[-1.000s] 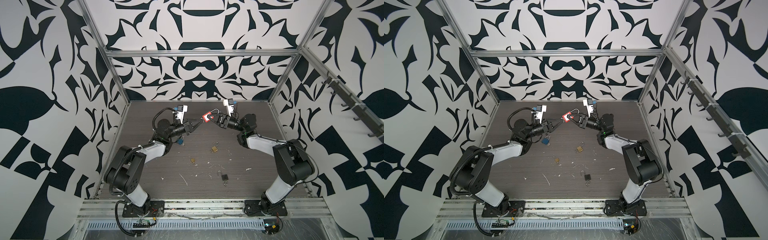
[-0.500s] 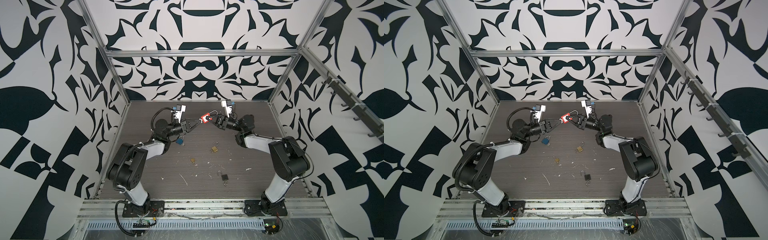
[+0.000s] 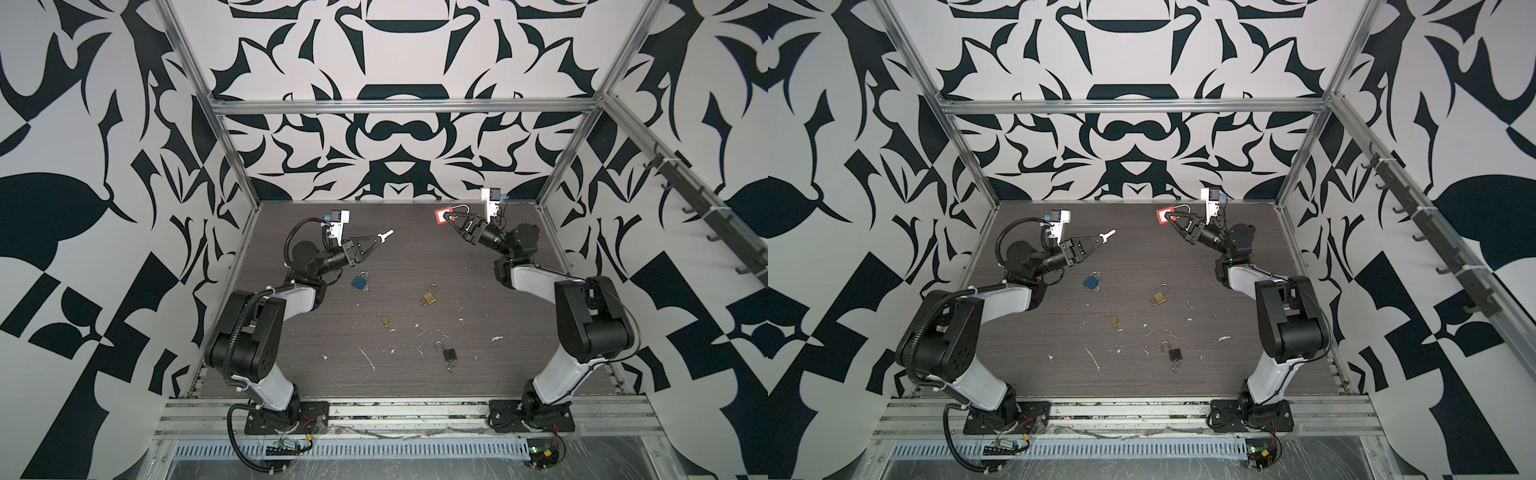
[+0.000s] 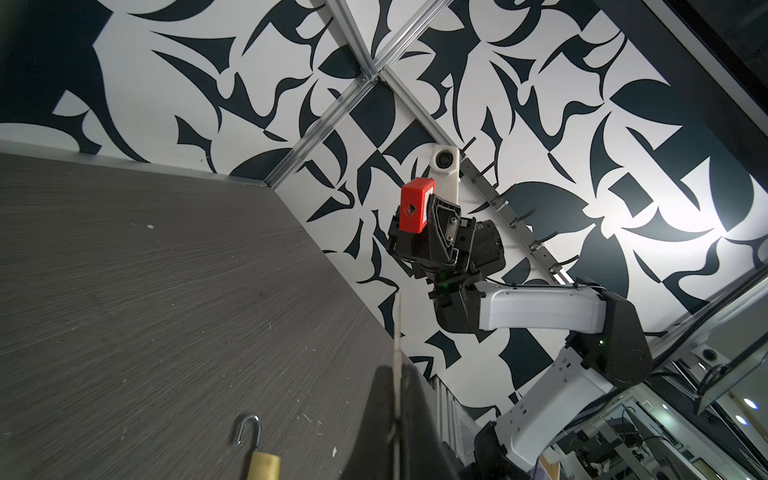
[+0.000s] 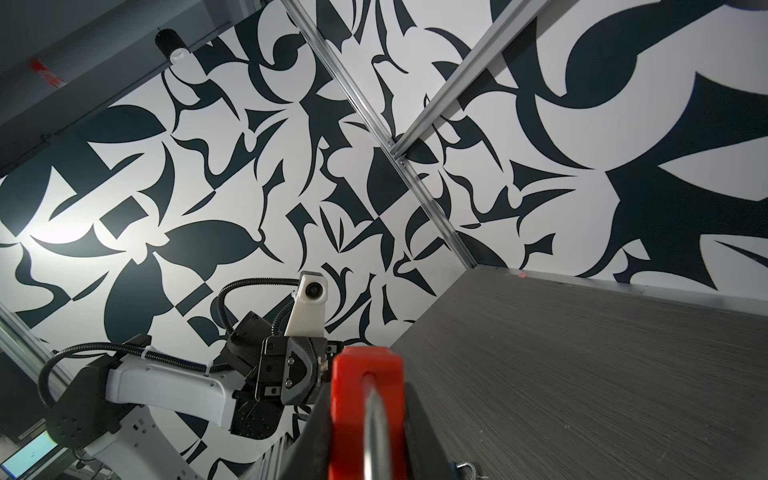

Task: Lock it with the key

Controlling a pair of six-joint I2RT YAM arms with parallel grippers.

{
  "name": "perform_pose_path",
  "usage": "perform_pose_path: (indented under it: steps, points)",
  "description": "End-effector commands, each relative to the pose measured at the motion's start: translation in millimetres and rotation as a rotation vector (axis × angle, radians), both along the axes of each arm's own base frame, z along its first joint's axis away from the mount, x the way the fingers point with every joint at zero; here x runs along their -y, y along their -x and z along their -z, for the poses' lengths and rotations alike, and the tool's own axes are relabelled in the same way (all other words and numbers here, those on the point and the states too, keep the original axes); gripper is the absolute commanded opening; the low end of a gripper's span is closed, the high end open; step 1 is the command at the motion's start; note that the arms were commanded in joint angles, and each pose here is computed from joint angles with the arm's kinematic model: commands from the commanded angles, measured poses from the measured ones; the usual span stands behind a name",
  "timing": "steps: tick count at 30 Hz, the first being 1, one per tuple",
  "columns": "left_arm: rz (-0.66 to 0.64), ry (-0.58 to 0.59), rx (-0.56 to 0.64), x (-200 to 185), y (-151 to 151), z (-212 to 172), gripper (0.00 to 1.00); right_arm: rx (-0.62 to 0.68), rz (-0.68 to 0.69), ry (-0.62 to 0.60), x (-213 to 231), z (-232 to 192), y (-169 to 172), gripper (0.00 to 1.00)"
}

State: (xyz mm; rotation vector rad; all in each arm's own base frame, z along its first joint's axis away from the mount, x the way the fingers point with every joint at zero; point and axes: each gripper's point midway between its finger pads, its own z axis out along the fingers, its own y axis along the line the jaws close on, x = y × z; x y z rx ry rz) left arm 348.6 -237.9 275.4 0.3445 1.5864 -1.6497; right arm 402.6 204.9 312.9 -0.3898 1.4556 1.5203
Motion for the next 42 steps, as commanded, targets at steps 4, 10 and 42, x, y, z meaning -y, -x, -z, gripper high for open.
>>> perform_pose_path:
  steps: [4, 10, 42]
  points:
    - [-0.126, -0.129, 0.056, -19.8, 2.6, -9.4, 0.0, -0.107, 0.014, 0.044, -7.6, 7.9, -6.0, 0.0]
    - [-0.319, -0.486, 0.14, -46.4, 3.4, -8.4, 0.0, -0.348, 0.022, 0.25, -23.6, 75.7, -11.1, 0.0]
    - [-0.337, -0.561, 0.186, -53.8, 13.3, -2.5, 0.0, -0.73, -0.124, 0.643, -134.4, 230.7, -57.7, 0.08]
